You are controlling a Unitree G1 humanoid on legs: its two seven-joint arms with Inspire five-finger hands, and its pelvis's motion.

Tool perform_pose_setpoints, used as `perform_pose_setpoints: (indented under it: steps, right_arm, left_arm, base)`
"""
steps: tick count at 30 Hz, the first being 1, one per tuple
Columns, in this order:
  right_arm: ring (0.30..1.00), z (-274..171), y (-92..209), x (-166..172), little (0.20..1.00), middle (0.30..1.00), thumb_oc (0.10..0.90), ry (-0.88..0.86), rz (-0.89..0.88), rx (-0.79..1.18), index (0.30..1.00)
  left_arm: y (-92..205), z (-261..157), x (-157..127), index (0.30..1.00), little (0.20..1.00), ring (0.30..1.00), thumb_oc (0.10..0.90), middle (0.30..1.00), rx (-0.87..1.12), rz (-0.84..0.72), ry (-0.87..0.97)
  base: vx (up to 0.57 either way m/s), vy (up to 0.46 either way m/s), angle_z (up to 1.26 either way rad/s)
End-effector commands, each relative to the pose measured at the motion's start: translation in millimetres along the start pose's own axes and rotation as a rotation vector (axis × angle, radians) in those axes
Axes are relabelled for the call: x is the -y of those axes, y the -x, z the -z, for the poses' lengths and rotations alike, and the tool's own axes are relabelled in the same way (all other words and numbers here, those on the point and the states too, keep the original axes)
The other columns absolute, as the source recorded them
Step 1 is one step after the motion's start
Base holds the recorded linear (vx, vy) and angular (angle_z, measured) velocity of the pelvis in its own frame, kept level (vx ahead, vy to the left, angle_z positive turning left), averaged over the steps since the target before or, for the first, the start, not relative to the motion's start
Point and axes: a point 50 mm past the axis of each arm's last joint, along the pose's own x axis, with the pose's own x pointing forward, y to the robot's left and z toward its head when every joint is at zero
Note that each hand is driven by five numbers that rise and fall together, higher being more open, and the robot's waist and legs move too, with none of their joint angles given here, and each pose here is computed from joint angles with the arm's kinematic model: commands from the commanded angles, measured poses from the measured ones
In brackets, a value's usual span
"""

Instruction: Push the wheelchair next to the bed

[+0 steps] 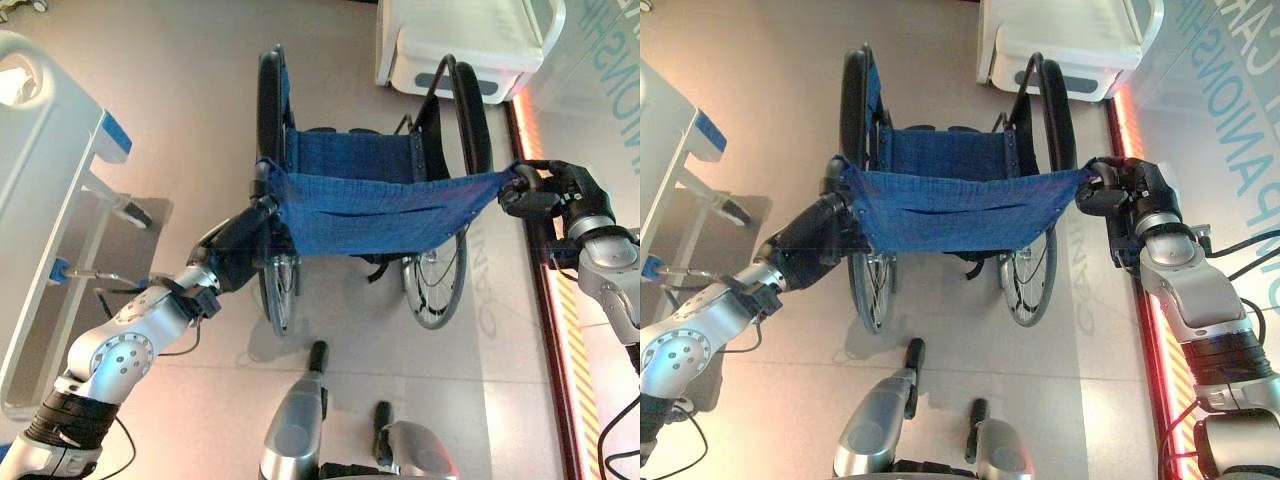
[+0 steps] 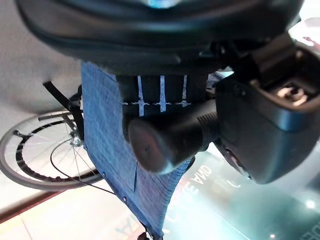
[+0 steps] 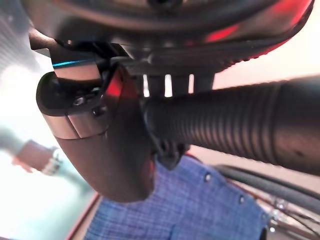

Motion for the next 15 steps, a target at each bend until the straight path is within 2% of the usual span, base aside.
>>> perform_pose_setpoints:
  steps: [1,5,10,15]
  right_arm:
    - [0.3,-25,12,-11,0.3,0.3,0.4,0.036,-0.18,0.181,0.3]
    - [0.3,-28,11,-12,0.3,0.3,0.4,0.024,-0.187,0.194,0.3]
    - [0.3,-42,8,-15,0.3,0.3,0.4,0.051,-0.197,0.231,0.3]
    - [0.3,-64,2,-9,0.3,0.3,0.4,0.079,-0.161,0.305,0.3]
  left_arm:
    - [28,-99,-14,0.3,0.3,0.3,0.4,0.3,0.484,-0.065,-0.106]
    - [30,-107,-7,0.3,0.3,0.3,0.4,0.3,0.463,-0.036,-0.115]
    - [34,-110,-13,0.3,0.3,0.3,0.4,0.3,0.467,-0.037,-0.105]
    - [38,-119,-11,0.3,0.3,0.3,0.4,0.3,0.543,0.006,-0.09]
  base:
    - [0.36,0.135,-0.15]
    - [0.37,0.164,0.01]
    - [0.23,0.067,0.13]
    - [0.22,-0.129,-0.09]
